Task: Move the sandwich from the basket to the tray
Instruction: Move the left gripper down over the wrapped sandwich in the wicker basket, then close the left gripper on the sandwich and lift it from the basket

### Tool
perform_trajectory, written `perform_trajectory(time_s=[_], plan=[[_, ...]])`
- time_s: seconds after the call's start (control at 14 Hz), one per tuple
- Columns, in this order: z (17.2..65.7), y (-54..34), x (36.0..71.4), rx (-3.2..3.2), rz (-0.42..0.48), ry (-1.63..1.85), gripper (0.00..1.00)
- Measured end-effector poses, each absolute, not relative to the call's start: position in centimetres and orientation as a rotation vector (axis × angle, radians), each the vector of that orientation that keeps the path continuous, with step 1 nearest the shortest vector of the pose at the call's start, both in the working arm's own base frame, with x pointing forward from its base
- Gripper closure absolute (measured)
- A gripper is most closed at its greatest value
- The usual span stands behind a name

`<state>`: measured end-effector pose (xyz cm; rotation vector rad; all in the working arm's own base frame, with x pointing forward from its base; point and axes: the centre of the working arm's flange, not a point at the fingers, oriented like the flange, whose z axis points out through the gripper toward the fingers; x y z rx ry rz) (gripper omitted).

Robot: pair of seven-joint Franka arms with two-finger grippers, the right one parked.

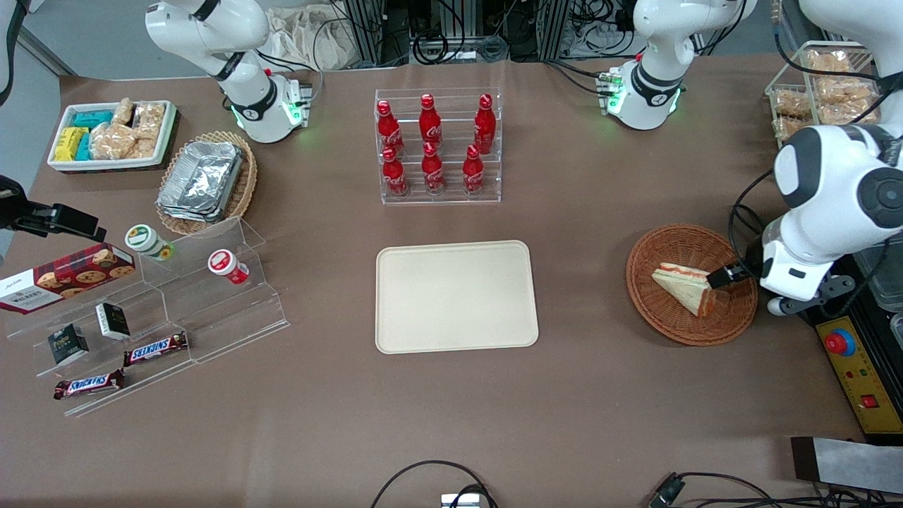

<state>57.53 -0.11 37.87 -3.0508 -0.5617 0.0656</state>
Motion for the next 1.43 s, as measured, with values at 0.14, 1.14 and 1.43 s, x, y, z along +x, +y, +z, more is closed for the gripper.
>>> perform_trajectory(time_s=[0.14,1.14,1.43], plan=[[35.6,0.1,56.6,-3.057,0.025,-0.576,0.0],[25.2,1.7,55.3,-3.094,-0.011,-0.634,0.0],[24.8,1.7,55.1,-3.092,0.011,-0.634,0.12]])
